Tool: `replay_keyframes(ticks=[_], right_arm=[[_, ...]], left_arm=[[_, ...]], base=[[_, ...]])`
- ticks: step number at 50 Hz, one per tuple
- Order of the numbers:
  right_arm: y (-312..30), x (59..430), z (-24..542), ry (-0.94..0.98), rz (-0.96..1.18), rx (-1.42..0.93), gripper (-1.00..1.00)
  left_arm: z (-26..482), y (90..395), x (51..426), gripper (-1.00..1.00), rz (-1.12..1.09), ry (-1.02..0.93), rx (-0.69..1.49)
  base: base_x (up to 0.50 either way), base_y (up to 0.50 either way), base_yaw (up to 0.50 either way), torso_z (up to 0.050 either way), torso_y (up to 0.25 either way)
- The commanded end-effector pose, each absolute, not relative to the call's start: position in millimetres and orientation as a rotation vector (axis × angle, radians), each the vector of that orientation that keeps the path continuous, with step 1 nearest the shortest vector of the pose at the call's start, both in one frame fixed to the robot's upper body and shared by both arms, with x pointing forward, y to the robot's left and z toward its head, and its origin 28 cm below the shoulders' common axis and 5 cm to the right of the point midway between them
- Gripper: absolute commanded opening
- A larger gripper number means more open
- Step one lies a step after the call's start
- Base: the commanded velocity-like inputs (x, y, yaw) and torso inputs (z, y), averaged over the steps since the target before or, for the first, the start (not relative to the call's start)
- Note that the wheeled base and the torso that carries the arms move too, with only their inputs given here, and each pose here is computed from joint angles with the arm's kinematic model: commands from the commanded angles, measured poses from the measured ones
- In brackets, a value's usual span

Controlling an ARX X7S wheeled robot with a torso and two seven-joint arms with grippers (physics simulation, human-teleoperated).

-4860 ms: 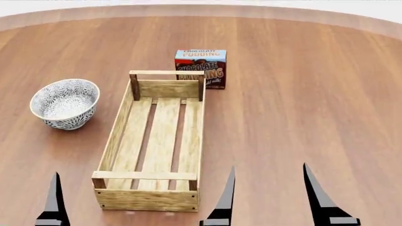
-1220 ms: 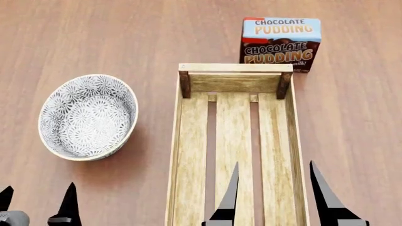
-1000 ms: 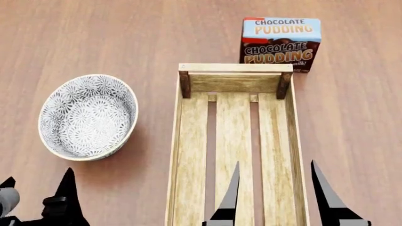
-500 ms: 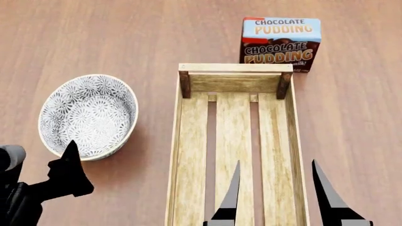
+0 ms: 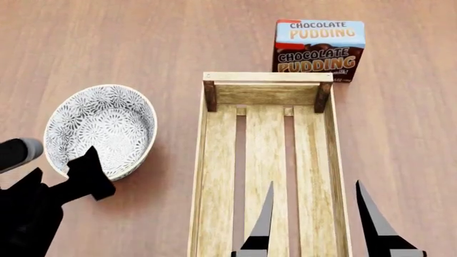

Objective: Pick up the bowl on the left and put it in the tray.

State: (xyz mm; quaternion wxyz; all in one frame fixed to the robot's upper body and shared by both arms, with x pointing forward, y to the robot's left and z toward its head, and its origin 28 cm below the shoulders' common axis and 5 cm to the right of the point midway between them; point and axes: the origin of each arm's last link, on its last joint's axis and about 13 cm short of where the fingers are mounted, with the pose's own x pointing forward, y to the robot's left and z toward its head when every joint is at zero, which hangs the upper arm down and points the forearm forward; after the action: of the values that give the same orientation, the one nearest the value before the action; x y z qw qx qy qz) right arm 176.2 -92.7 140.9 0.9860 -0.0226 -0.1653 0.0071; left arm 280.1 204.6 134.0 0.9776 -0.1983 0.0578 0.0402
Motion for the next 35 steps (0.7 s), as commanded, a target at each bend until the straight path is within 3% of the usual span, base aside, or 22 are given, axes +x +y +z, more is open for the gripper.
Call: replay_keyframes(ticks=[1,35], right_arm=[[-94.8,176.3,144.2,-0.349,0.006,-0.044,1.0],[-96.0,175.8,144.4,-0.351,0.001,-0.042,1.0]], left_arm=[[130.5,205.4,295.1,1.0,0.125,0.117,-0.434],[118.0,201.5,313.9,1.0,0.165,0.176,-0.449]], base=[[0.0,0.0,0.0,0.0,0.0],[0.0,0.0,0.0,0.0,0.0]])
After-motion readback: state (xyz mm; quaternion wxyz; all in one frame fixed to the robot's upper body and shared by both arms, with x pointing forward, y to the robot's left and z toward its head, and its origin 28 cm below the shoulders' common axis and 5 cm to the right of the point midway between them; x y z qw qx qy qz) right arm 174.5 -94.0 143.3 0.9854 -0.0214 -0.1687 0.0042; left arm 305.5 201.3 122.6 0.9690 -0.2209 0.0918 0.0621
